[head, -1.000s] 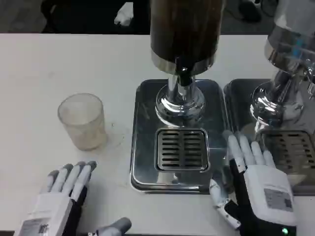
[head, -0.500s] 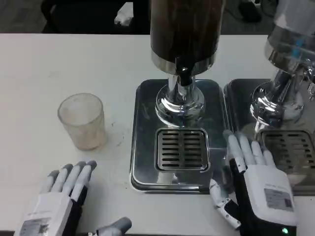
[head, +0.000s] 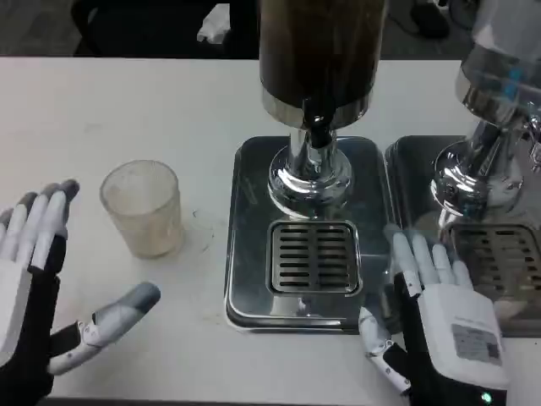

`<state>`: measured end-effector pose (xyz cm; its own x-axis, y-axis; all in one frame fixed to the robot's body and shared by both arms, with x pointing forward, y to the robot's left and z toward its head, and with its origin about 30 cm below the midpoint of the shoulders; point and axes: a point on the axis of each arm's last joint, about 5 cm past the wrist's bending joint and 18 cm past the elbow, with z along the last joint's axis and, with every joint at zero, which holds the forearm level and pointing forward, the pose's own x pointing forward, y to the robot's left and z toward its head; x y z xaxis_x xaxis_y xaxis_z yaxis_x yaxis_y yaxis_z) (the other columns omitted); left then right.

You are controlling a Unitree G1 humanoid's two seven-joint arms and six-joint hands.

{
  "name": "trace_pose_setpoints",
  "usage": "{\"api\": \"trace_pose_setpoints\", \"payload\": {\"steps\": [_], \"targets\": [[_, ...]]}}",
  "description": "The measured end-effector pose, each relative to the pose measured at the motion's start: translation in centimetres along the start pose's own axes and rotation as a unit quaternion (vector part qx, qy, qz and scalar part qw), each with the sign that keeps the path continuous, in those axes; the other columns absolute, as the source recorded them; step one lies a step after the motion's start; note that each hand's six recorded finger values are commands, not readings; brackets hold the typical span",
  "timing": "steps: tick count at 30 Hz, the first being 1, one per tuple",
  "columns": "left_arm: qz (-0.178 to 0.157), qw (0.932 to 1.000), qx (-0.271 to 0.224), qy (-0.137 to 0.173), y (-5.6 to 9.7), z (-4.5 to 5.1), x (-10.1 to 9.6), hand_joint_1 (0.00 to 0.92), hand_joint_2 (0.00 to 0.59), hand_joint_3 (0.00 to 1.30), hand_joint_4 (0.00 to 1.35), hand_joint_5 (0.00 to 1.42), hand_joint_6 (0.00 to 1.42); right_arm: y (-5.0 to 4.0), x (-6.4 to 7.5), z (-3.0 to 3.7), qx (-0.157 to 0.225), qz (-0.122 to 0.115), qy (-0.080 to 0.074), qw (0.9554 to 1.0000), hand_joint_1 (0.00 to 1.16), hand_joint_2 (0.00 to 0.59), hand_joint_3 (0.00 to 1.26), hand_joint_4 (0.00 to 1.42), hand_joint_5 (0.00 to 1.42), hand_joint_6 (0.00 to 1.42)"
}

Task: Grasp the cup under the faucet to collect the drink, then remove the cup.

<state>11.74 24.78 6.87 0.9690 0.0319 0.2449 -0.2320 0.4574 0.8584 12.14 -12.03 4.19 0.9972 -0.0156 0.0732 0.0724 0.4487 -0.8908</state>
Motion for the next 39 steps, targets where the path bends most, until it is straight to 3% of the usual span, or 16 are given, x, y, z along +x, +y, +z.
{"api": "trace_pose_setpoints", "payload": {"steps": [2, 7, 12, 18, 24, 34, 37, 39], "targets": [[0.009, 0.9999, -0.010, 0.004, 0.0, -0.42, 0.5, 0.000, 0.047, 0.00, 0.00, 0.00, 0.00, 0.05, 0.0, 0.10, 0.001, 0.000, 0.002, 1.0000, 0.19, 0.571, 0.02, 0.00, 0.00, 0.00], [0.032, 0.9986, -0.037, 0.020, -0.3, -1.63, 2.9, 0.000, 0.035, 0.00, 0.00, 0.00, 0.00, 0.12, 0.0, 0.29, 0.003, -0.001, 0.004, 1.0000, 0.19, 0.571, 0.02, 0.00, 0.00, 0.00], [0.015, 0.9955, -0.079, 0.051, -0.9, -2.88, 5.8, 0.000, 0.018, 0.00, 0.00, 0.00, 0.00, 0.08, -0.2, 0.41, 0.003, -0.001, 0.006, 1.0000, 0.19, 0.569, 0.02, 0.00, 0.00, 0.00], [0.000, 0.9896, -0.134, 0.053, -1.7, -3.57, 7.8, 0.000, 0.000, 0.00, 0.00, 0.00, 0.00, 0.01, -0.3, 0.66, 0.006, -0.002, 0.003, 1.0000, 0.19, 0.563, 0.02, 0.00, 0.00, 0.00], [-0.023, 0.9843, -0.155, 0.080, -3.2, -3.73, 7.8, 0.000, 0.000, 0.00, 0.00, 0.00, 0.00, 0.04, -0.5, 0.79, 0.007, 0.002, 0.006, 1.0000, 0.19, 0.561, 0.02, 0.00, 0.00, 0.00], [-0.039, 0.9806, -0.159, 0.109, -3.9, -4.07, 7.7, 0.049, 0.000, 0.00, 0.00, 0.00, 0.00, -0.20, -0.9, 0.95, 0.001, 0.003, 0.010, 0.9999, 0.19, 0.560, 0.02, 0.00, 0.00, 0.00], [-0.043, 0.9798, -0.158, 0.115, -4.0, -4.02, 8.1, 0.097, 0.000, 0.00, 0.00, 0.00, 0.00, -0.27, -1.1, 1.12, 0.000, 0.003, 0.008, 1.0000, 0.19, 0.560, 0.02, 0.00, 0.00, 0.00], [-0.047, 0.9797, -0.158, 0.114, -4.1, -3.80, 8.6, 0.200, 0.013, 0.00, 0.00, 0.00, 0.00, -0.19, -1.4, 1.13, -0.001, 0.009, 0.015, 0.9999, 0.19, 0.560, 0.02, 0.00, 0.00, 0.00]]}}
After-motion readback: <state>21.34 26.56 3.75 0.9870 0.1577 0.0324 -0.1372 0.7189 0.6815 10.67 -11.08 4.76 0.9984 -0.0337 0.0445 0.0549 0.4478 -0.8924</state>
